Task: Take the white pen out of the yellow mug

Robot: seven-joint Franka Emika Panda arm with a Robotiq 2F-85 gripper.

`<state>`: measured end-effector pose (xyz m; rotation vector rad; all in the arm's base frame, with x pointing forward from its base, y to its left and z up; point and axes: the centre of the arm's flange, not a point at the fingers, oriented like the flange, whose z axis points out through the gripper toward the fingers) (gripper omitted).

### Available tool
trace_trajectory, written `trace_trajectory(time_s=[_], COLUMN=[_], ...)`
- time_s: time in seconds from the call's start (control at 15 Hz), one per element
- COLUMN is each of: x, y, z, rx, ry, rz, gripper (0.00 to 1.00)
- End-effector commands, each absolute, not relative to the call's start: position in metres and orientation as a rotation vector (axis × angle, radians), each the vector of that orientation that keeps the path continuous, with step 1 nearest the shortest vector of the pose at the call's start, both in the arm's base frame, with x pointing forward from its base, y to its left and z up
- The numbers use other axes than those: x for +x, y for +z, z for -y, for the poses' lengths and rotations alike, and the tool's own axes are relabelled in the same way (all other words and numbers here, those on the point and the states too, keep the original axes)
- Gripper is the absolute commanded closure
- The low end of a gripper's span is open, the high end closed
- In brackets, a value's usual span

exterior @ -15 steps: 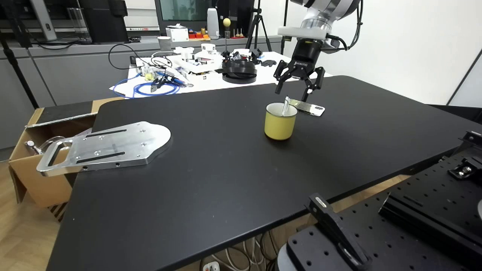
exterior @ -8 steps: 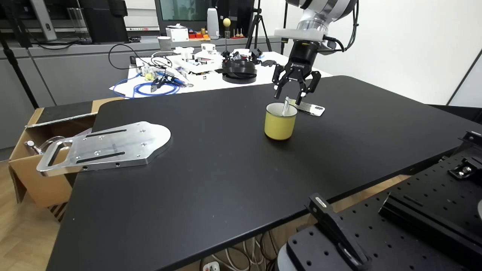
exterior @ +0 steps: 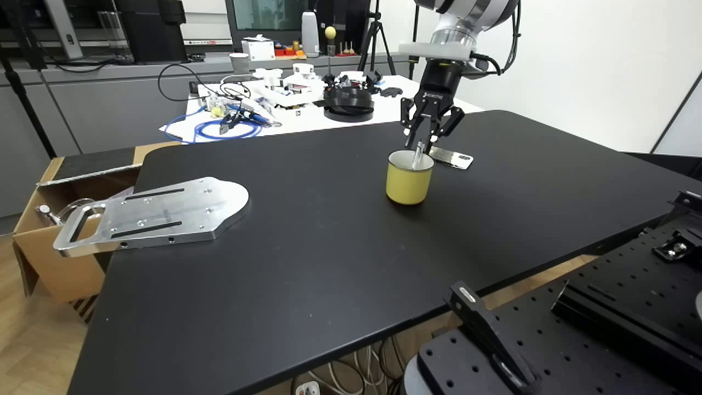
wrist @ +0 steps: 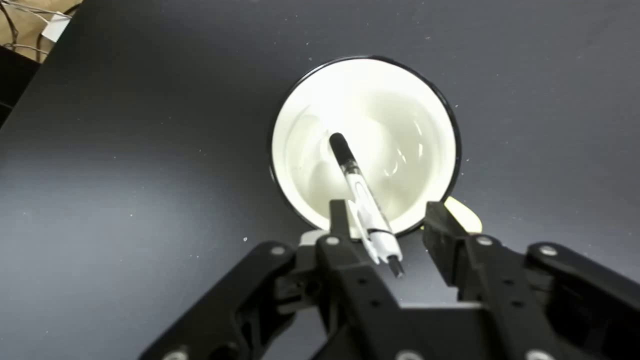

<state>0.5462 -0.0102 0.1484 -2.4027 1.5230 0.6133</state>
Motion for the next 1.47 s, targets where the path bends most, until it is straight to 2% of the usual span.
trace_trajectory(time_s=[0.0, 0.07, 0.13, 0.33, 0.47, 0.6, 1.4], x=[0.551, 0.551, 0.550, 0.550, 0.551, 0.551, 0.586], y=[0.149, 0.149, 0.149, 0.149, 0.149, 0.150, 0.233], z=[0.017, 0.018, 0.019, 0.020, 0.020, 0.019, 0.030], rx=[-2.426, -2.431, -2.435, -2.440, -2.441, -2.441, -2.490], ry=[0.605, 0.603, 0.604, 0.600, 0.597, 0.599, 0.501], rz=[-1.531, -1.529, -1.525, -1.527, -1.528, -1.527, -1.486], gripper=[0.75, 0.71, 0.72, 0.94, 1.00, 0.96, 0.96])
